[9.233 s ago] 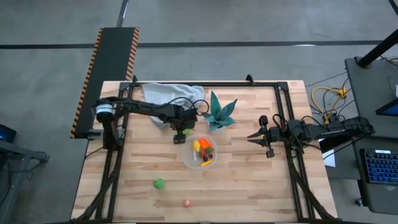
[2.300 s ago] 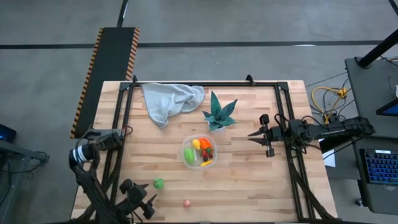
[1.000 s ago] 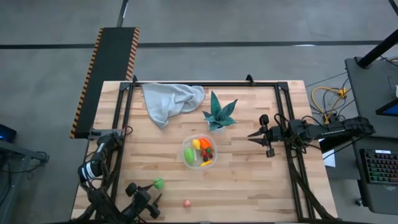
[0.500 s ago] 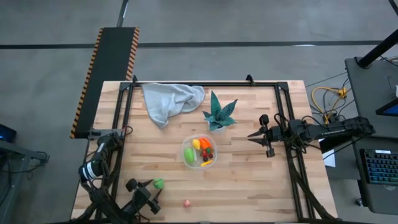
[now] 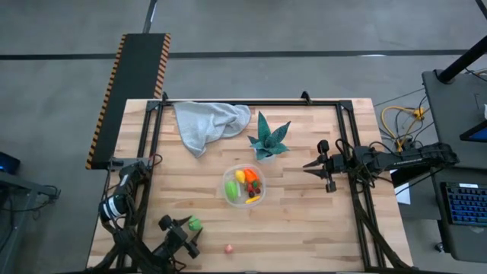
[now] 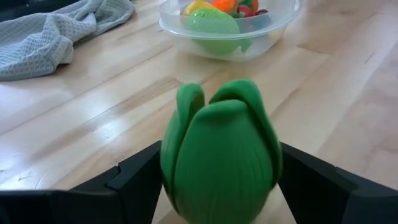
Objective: Pick and placing Produce into tupperware
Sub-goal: Put the green corn into the transparent bin
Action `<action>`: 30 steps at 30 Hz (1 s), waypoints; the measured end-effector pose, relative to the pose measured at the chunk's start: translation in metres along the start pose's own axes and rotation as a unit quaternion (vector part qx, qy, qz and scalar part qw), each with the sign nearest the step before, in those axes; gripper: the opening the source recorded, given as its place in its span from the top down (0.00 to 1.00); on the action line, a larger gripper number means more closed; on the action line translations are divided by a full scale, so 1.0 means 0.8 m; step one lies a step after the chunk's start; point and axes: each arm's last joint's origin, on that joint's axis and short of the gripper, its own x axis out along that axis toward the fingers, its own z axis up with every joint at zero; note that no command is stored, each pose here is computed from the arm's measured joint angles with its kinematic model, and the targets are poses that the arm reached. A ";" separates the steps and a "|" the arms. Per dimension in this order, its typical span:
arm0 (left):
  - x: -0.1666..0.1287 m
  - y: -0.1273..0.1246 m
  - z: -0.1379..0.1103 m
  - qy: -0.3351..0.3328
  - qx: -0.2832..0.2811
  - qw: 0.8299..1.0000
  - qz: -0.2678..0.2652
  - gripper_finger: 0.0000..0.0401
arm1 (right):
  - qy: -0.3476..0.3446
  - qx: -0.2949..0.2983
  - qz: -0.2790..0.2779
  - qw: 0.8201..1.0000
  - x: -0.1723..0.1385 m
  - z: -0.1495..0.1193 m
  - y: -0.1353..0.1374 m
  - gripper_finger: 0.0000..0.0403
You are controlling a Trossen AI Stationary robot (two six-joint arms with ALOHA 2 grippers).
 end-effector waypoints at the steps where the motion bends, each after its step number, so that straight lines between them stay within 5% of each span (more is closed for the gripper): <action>1: 0.002 0.000 0.000 -0.001 0.001 1.000 0.002 0.32 | 0.000 0.000 0.000 1.000 0.000 0.000 0.000 0.87; 12: 0.007 0.001 0.000 0.000 -0.001 1.000 0.007 0.34 | 0.000 0.000 0.000 1.000 0.000 0.000 0.000 0.87; 20: 0.008 0.000 0.001 -0.001 0.001 1.000 0.008 0.54 | 0.000 0.000 0.000 1.000 0.000 0.000 0.000 0.87; 30: 0.006 0.001 0.006 0.004 -0.001 1.000 0.009 0.54 | 0.000 0.000 0.000 1.000 0.000 0.000 0.000 0.87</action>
